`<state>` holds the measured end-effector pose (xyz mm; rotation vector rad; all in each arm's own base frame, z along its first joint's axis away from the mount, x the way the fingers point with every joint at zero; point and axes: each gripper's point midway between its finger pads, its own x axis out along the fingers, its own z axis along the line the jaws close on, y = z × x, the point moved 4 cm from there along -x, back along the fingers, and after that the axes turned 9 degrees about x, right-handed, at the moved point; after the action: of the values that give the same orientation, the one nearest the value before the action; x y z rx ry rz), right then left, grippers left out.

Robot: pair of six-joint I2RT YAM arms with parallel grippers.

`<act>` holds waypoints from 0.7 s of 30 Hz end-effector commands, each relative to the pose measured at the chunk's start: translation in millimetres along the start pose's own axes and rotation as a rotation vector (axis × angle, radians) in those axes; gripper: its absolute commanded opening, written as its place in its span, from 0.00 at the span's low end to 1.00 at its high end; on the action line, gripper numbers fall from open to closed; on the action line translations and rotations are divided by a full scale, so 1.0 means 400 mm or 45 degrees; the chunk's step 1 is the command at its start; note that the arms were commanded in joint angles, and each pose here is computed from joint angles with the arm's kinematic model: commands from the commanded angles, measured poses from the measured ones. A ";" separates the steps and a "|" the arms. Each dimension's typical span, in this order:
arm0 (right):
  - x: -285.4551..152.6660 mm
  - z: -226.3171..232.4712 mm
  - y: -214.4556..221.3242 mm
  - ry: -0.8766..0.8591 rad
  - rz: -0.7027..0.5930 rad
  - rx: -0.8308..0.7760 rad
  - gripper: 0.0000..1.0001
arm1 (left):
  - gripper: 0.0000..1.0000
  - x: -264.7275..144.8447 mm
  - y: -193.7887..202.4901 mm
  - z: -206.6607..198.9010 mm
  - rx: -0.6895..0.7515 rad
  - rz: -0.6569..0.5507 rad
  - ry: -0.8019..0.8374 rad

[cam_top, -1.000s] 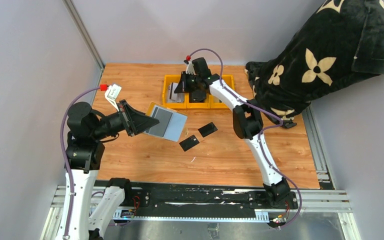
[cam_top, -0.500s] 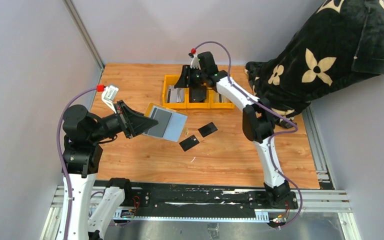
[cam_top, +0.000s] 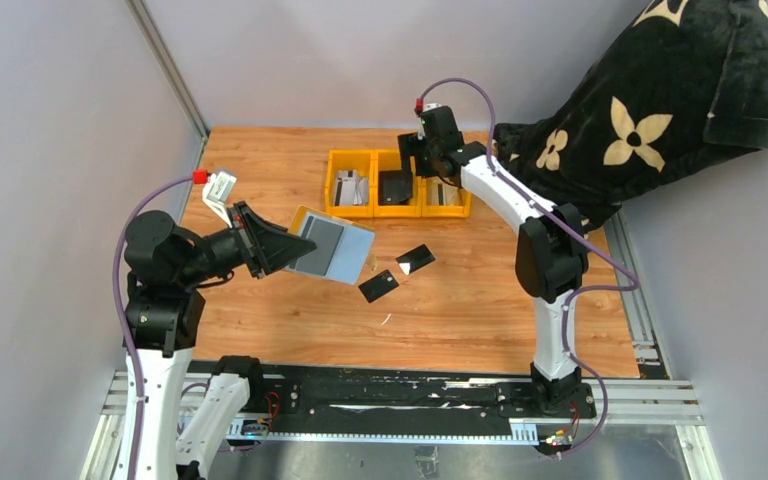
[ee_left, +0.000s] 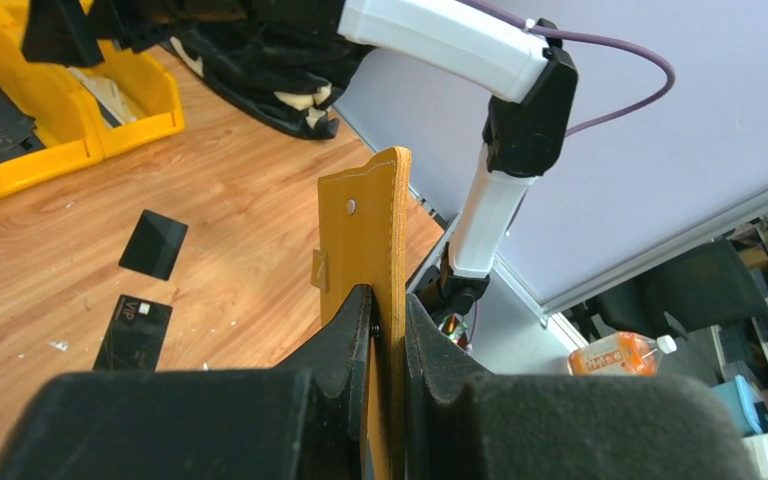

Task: Take the credit cards out of the card holder
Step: Move the storage box to the center of the board.

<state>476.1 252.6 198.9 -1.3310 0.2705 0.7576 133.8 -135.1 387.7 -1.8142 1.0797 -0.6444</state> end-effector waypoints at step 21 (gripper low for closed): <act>0.023 -0.107 0.257 0.167 0.310 0.024 0.05 | 0.00 -0.026 -0.017 -0.064 0.044 -0.041 0.057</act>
<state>467.9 229.3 133.8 -1.3494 0.4220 0.7723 121.7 -135.4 392.8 -1.8185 1.0781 -0.6699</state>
